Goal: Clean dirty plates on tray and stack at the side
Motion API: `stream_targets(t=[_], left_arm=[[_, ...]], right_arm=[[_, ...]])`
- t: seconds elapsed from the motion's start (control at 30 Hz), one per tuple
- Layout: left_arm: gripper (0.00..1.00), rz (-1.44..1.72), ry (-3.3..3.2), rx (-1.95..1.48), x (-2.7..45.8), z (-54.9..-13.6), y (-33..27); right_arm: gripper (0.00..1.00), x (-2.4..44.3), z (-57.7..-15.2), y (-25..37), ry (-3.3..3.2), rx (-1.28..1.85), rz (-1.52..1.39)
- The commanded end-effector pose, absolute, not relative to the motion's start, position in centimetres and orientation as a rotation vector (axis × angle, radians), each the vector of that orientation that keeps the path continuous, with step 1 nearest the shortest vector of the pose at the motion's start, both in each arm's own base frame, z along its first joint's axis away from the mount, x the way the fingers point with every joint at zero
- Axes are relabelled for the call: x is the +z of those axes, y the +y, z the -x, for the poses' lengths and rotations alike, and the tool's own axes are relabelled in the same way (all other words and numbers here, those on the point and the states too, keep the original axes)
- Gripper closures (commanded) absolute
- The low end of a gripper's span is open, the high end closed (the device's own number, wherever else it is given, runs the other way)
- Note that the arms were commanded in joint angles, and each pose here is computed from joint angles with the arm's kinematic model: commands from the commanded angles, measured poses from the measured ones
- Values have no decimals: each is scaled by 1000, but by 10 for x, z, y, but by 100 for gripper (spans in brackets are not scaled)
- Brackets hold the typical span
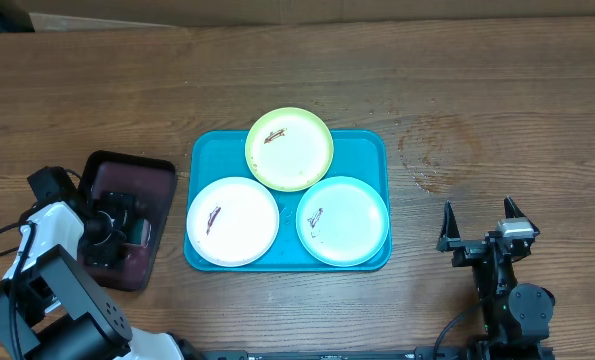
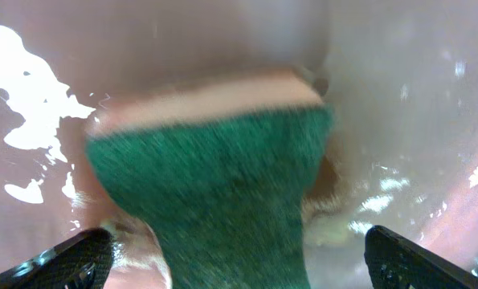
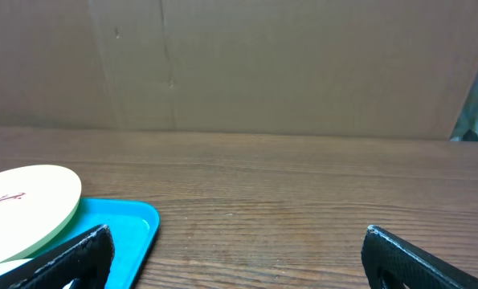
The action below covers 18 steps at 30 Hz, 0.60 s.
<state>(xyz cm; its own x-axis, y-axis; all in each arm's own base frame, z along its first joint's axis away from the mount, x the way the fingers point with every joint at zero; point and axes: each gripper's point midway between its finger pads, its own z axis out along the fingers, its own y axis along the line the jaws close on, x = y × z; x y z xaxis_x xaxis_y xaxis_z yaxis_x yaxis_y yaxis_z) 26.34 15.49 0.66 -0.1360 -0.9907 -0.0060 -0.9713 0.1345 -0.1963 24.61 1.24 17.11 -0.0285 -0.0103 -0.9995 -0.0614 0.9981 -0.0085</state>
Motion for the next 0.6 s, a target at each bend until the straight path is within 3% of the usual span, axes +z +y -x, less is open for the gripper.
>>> stream_targets(t=[0.0, 0.13, 0.27, 0.3, 0.37, 0.43, 0.53, 0.57], left_arm=[[0, 1997, 2254, 22, -5, -243, 175], [4, 1983, 2233, 55, -4, -245, 181], [25, 1975, 2221, 52, -3, -248, 183], [47, 1971, 2217, 52, -3, -249, 184], [76, 1969, 2215, 53, -3, -250, 185], [89, 1969, 2215, 51, -3, -250, 185], [92, 1972, 2219, 46, -3, -249, 183], [85, 1974, 2225, 36, -3, -249, 182]], right_arm=[[0, 169, -246, 11, 1596, 32, 52], [0, 169, -246, 11, 1596, 32, 52], [0, 169, -246, 11, 1596, 32, 52], [0, 169, -246, 11, 1596, 32, 52], [0, 169, -246, 11, 1596, 32, 52], [0, 169, -246, 11, 1596, 32, 52], [0, 169, -246, 11, 1596, 32, 52], [0, 169, -246, 11, 1596, 32, 52]])
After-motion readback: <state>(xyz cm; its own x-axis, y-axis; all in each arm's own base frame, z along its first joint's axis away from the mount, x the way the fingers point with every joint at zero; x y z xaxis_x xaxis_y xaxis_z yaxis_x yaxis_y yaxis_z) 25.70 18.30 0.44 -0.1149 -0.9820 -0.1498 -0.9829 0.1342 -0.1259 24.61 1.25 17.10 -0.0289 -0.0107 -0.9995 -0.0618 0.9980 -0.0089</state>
